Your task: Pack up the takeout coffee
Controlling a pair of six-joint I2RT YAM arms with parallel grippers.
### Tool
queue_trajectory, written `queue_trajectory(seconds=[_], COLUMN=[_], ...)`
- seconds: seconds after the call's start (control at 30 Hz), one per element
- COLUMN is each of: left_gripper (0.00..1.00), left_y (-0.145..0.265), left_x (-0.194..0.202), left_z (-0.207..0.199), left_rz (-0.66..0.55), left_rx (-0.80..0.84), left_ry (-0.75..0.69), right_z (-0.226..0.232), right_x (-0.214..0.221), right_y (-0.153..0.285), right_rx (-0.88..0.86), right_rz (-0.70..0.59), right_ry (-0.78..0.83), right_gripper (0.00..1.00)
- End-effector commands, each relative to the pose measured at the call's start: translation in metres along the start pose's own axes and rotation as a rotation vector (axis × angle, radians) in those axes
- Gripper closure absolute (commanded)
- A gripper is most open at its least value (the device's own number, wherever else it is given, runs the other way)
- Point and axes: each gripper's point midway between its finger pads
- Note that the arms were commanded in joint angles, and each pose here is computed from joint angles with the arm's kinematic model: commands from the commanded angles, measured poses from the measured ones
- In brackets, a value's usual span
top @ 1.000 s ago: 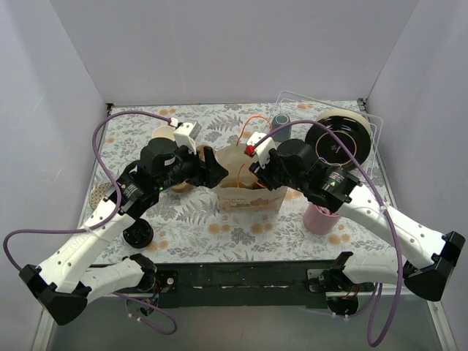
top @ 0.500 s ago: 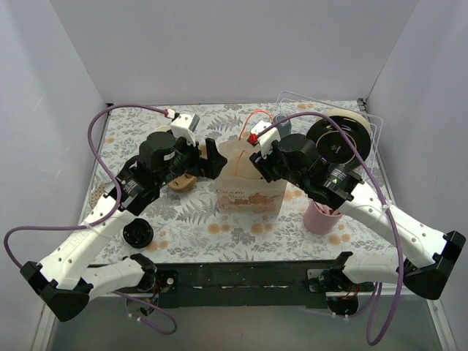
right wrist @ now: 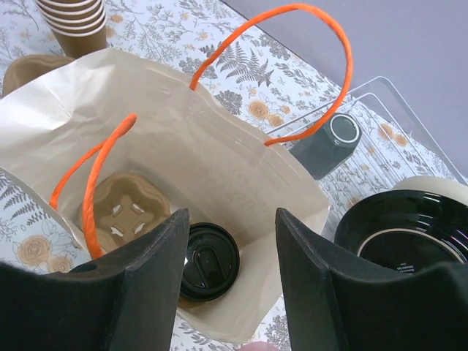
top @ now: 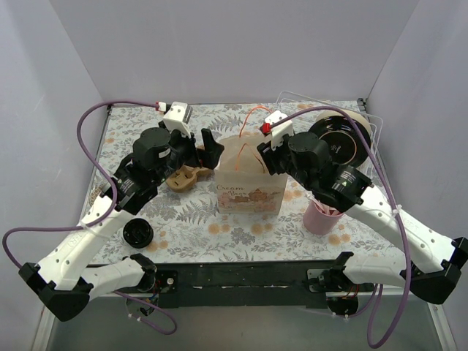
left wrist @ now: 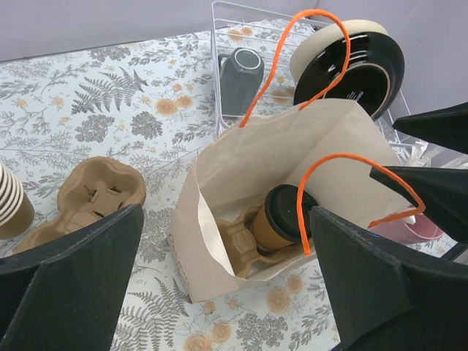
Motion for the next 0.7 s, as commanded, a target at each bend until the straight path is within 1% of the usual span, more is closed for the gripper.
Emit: queue_trajectory(seconds=[0.0,0.07,0.1,0.13,0.2,0.27,0.3,0.33,0.4,0.43,0.47,0.53,0.57,0.63,0.67], left_gripper=[0.02,0.02,0.02,0.02,0.02,0.02,0.02,0.02,0.02,0.02,0.02,0.02,0.02,0.02,0.02], left_y=[0.004,0.003,0.003,0.001,0.0,-0.002,-0.002,-0.002,0.0,0.0,0.001,0.0,-0.002,-0.002,-0.002], left_x=[-0.027,-0.032,-0.034,-0.033,-0.036,-0.039,-0.04,-0.041,-0.045,-0.045,-0.047,-0.051,-0.05,-0.054,-0.056], left_z=[0.004,0.003,0.002,0.002,0.001,-0.002,-0.002,-0.003,-0.003,-0.004,-0.004,-0.005,-0.004,-0.004,-0.005], left_rz=[-0.078,-0.084,-0.084,-0.079,-0.083,-0.091,-0.094,-0.093,-0.105,-0.108,-0.115,-0.129,-0.129,-0.139,-0.142], left_rx=[-0.03,-0.025,-0.025,-0.024,-0.016,-0.005,0.0,0.004,0.004,0.009,0.013,0.014,0.011,0.008,0.014], left_ry=[-0.013,-0.021,-0.021,-0.03,-0.036,-0.05,-0.056,-0.058,-0.062,-0.065,-0.074,-0.081,-0.089,-0.093,-0.098], right_z=[-0.013,-0.018,-0.02,-0.024,-0.038,-0.053,-0.059,-0.064,-0.074,-0.079,-0.081,-0.081,-0.078,-0.074,-0.066], right_x=[-0.037,-0.042,-0.039,-0.042,-0.049,-0.034,-0.04,-0.024,-0.019,-0.008,-0.002,0.015,0.032,0.047,0.059], right_y=[0.016,0.019,0.021,0.024,0.034,0.045,0.053,0.061,0.074,0.086,0.09,0.096,0.101,0.107,0.107], right_rx=[0.041,0.065,0.083,0.103,0.182,0.275,0.301,0.334,0.404,0.433,0.455,0.468,0.475,0.478,0.44], right_rz=[-0.106,-0.113,-0.093,-0.094,-0.095,-0.034,-0.036,0.028,0.048,0.101,0.118,0.189,0.259,0.319,0.365], right_ry=[-0.088,-0.106,-0.115,-0.152,-0.207,-0.26,-0.292,-0.286,-0.356,-0.348,-0.38,-0.38,-0.395,-0.418,-0.418], right_gripper=[0.42,0.41,0.42,0.42,0.44,0.44,0.45,0.46,0.47,0.47,0.47,0.47,0.47,0.46,0.46])
Point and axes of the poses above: each gripper's point midway between its finger pads, its own y axis back along the fingers, its own z axis along the line the jaws close on, x = y × z, and after that the axes turned 7 degrees about -y, right-handed
